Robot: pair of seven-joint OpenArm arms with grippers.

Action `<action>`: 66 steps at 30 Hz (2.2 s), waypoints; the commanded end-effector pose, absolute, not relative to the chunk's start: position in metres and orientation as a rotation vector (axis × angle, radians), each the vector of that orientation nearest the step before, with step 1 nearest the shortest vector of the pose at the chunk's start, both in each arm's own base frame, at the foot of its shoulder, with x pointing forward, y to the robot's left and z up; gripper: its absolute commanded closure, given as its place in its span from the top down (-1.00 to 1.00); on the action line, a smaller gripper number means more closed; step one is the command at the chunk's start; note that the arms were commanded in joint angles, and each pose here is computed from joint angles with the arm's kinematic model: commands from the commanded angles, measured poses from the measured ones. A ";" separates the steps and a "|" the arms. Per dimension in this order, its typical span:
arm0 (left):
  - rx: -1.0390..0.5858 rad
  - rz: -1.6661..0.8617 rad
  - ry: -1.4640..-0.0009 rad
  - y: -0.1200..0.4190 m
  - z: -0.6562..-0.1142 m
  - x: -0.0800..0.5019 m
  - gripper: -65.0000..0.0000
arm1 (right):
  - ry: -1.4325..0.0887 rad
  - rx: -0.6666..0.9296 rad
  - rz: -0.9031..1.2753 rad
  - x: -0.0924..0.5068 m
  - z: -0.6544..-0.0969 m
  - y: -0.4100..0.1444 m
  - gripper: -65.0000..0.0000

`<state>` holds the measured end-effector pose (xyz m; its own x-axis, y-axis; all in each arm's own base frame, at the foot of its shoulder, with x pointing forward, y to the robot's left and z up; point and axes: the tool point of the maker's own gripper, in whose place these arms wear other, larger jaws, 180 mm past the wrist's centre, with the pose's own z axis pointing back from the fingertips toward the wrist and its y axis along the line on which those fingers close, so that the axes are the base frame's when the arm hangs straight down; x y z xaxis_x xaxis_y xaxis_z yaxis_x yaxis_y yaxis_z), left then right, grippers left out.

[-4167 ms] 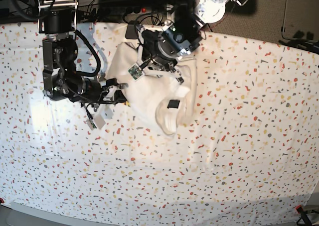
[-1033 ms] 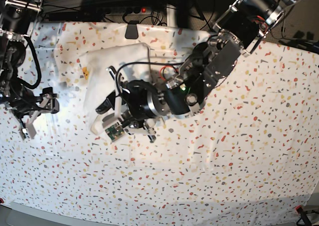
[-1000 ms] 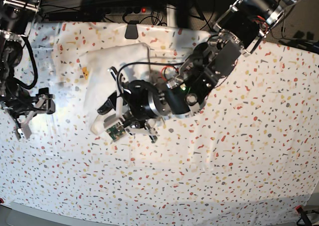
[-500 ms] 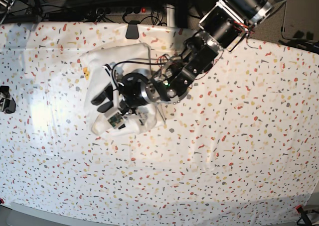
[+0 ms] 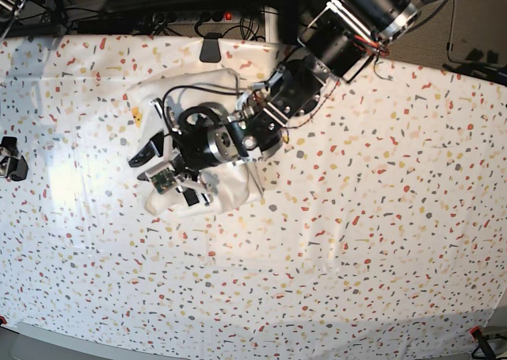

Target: Fold the T-shirt properly

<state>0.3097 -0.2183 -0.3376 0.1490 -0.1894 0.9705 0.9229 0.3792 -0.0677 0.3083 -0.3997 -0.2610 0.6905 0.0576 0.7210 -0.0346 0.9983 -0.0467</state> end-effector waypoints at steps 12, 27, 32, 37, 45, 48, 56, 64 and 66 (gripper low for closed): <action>-0.934 -0.742 -1.220 -0.198 -0.370 0.318 -0.54 | -0.860 -0.055 0.073 0.315 -0.239 -0.405 0.21; -1.133 -0.827 -1.417 -0.223 -0.272 0.313 -0.54 | -0.860 -0.055 0.073 0.315 -0.239 -0.405 0.21; -0.939 -0.894 -1.258 -0.221 -0.317 0.320 -0.54 | -0.864 -0.051 0.073 0.316 -0.239 -0.404 0.21; -0.861 -0.933 -1.155 -0.220 -0.330 0.326 -0.53 | -0.921 0.004 0.076 0.323 -0.230 -0.395 0.21; -0.698 -1.050 -1.078 -0.215 -0.300 0.340 -0.44 | -0.903 0.037 0.078 0.321 -0.231 -0.390 0.20; -0.711 -1.015 -1.137 -0.209 -0.259 0.347 -0.44 | -0.894 0.038 0.079 0.320 -0.233 -0.390 0.20; -0.574 -0.728 -1.261 -0.127 -0.204 0.410 -0.44 | -0.894 0.042 0.079 0.319 -0.233 -0.389 0.20; -0.342 -0.657 -1.191 -0.024 -0.225 0.432 -0.56 | -0.910 0.077 0.082 0.321 -0.232 -0.383 0.20; -0.341 -0.668 -1.179 -0.011 -0.225 0.421 -0.56 | -0.906 0.090 0.093 0.323 -0.233 -0.378 0.20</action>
<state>0.4155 -0.0085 -0.2440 0.2715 -0.3155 0.9092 0.6405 0.7644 0.0740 0.3157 -0.3742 -0.2537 0.6547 0.0173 0.7557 -0.1053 0.9921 0.0686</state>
